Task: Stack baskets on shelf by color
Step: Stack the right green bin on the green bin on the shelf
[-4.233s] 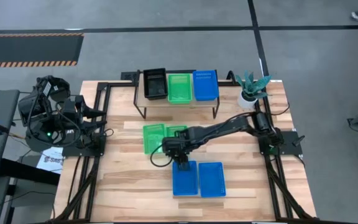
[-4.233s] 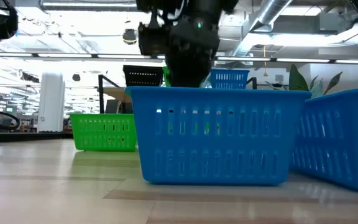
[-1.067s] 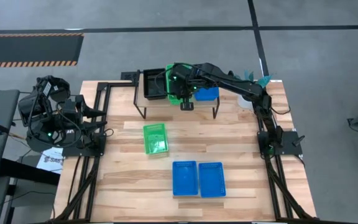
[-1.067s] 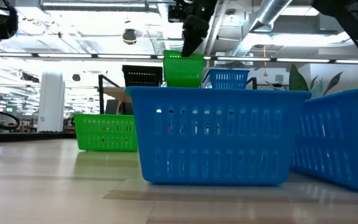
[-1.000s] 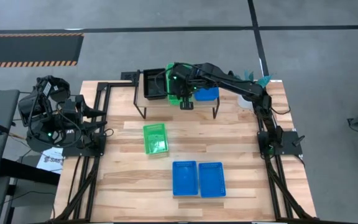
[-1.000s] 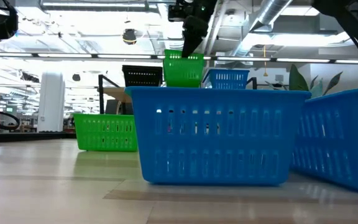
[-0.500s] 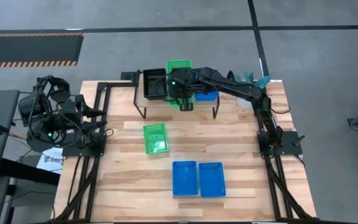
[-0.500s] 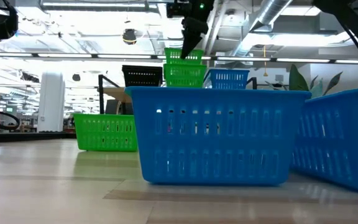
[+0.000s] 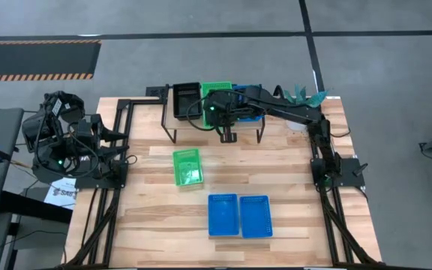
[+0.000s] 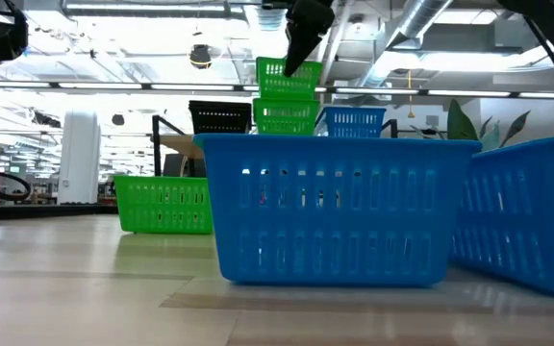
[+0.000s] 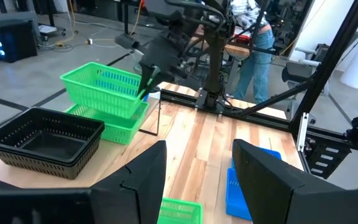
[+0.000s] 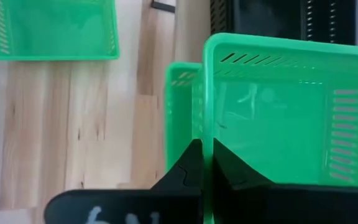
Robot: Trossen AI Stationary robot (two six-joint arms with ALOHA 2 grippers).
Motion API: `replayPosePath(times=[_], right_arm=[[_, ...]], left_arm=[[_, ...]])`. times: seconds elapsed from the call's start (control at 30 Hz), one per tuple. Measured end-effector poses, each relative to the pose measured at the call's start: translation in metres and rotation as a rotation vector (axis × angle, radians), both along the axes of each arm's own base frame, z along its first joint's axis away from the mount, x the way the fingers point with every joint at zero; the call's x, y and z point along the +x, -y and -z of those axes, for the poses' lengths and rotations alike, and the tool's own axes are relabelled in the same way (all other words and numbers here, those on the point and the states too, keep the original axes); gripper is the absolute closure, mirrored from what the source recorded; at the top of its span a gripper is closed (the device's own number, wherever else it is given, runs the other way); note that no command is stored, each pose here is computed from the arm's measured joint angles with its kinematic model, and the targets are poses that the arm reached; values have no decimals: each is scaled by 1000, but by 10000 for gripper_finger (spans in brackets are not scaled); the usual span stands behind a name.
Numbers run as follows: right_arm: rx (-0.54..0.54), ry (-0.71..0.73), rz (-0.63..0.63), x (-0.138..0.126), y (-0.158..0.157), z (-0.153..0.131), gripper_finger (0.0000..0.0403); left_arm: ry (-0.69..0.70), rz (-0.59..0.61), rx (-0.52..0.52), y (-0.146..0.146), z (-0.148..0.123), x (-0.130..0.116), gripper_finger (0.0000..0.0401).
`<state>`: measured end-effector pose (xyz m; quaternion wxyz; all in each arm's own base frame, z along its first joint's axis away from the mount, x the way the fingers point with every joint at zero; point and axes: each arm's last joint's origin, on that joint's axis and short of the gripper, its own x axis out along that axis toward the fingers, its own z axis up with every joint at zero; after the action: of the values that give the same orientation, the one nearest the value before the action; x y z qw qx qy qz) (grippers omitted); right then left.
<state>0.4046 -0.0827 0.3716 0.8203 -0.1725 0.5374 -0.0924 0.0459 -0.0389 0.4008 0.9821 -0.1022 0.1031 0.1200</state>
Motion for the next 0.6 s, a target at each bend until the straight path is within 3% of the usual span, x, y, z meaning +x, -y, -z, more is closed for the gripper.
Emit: replayPosePath(times=[0.33,0.6], right_arm=[[101,30,-8,-2,12,0,388],[112,42,9,-2,25,5,382]], left_arm=[[0,0,0,0,0,0,227],[-1,0,0,0,0,0,227]])
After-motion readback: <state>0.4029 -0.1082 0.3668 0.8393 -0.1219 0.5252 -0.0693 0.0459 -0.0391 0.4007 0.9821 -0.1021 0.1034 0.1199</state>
